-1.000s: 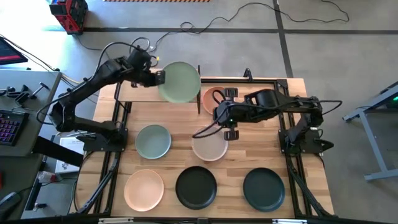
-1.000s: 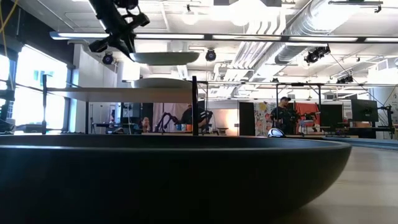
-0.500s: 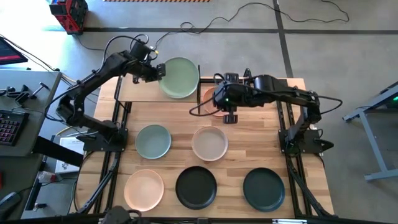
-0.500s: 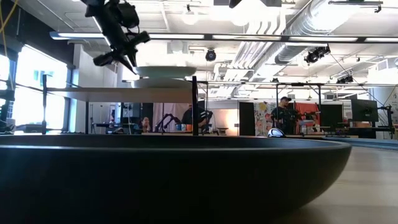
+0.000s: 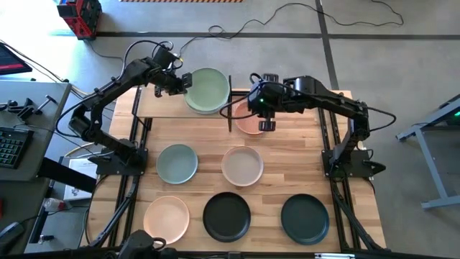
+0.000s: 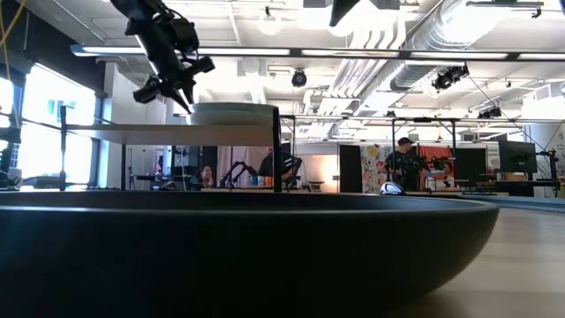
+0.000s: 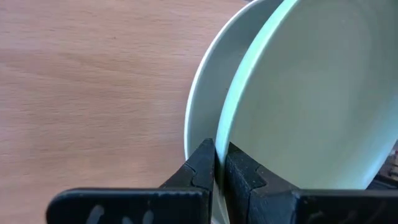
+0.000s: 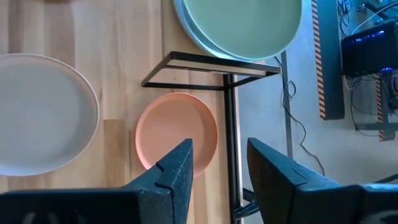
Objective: Place and stack plates onto a shelf
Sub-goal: Stack the green plate on top of the white plate on the shelf, then stack the dark blue plate on top of the green plate on the shelf
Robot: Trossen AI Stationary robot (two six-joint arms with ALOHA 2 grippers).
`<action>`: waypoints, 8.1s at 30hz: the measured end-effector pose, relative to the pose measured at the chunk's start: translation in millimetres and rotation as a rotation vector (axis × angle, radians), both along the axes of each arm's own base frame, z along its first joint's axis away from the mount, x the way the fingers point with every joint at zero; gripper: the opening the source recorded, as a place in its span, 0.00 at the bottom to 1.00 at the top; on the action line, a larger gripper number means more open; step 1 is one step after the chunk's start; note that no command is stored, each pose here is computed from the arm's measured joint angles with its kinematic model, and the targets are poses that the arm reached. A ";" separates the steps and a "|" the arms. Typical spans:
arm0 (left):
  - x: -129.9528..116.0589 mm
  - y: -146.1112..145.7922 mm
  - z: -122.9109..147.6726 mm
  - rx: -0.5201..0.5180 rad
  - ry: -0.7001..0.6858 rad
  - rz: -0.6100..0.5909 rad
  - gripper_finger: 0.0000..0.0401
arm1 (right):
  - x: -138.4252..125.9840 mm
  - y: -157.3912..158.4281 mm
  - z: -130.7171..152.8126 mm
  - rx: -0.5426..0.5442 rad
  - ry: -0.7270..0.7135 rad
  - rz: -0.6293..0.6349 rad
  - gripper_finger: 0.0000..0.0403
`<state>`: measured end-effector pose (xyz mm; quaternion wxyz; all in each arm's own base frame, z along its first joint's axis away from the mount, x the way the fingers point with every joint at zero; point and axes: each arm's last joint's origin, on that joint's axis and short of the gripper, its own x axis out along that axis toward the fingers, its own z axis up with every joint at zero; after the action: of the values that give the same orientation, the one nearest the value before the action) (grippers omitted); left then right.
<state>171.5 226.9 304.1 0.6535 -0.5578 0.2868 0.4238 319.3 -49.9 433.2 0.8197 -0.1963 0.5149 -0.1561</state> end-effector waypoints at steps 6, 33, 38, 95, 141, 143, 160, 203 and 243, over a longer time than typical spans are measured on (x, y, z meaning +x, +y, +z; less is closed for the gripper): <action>0.7 1.0 -1.6 -0.004 0.003 -0.001 0.02 | -1.1 -6.3 0.0 0.000 0.000 -0.019 0.32; 0.5 0.3 -2.0 -0.010 0.006 -0.010 0.02 | -4.0 -7.7 -1.7 0.012 0.030 -0.029 0.32; -1.9 2.2 -1.9 -0.016 0.001 0.008 0.02 | -4.0 -7.7 -1.7 0.012 0.030 -0.029 0.32; 12.4 -122.9 58.1 0.142 -0.186 -0.633 0.17 | -9.0 11.6 -8.5 0.572 -0.070 -0.344 0.32; 46.4 -245.0 42.2 0.351 0.083 -1.068 0.17 | 11.3 307.8 -157.5 0.670 0.178 -0.987 0.32; 50.2 -245.3 39.1 0.344 0.097 -1.071 0.17 | 6.6 317.1 -161.9 0.668 0.169 -1.032 0.32; 66.7 -246.8 24.1 0.309 0.161 -1.086 0.17 | -13.8 365.1 -214.2 0.551 0.212 -1.162 0.32; 66.6 -246.7 24.3 0.321 0.163 -1.105 0.17 | -12.4 371.8 -265.2 0.429 0.334 -1.216 0.32; 66.5 -246.8 24.5 0.333 0.164 -1.125 0.17 | -12.2 363.3 -287.7 0.355 0.410 -1.167 0.01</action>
<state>237.9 -19.9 328.6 0.8322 -0.1751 0.5178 0.0932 307.1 313.5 145.5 0.5050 0.2288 0.7012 -0.4483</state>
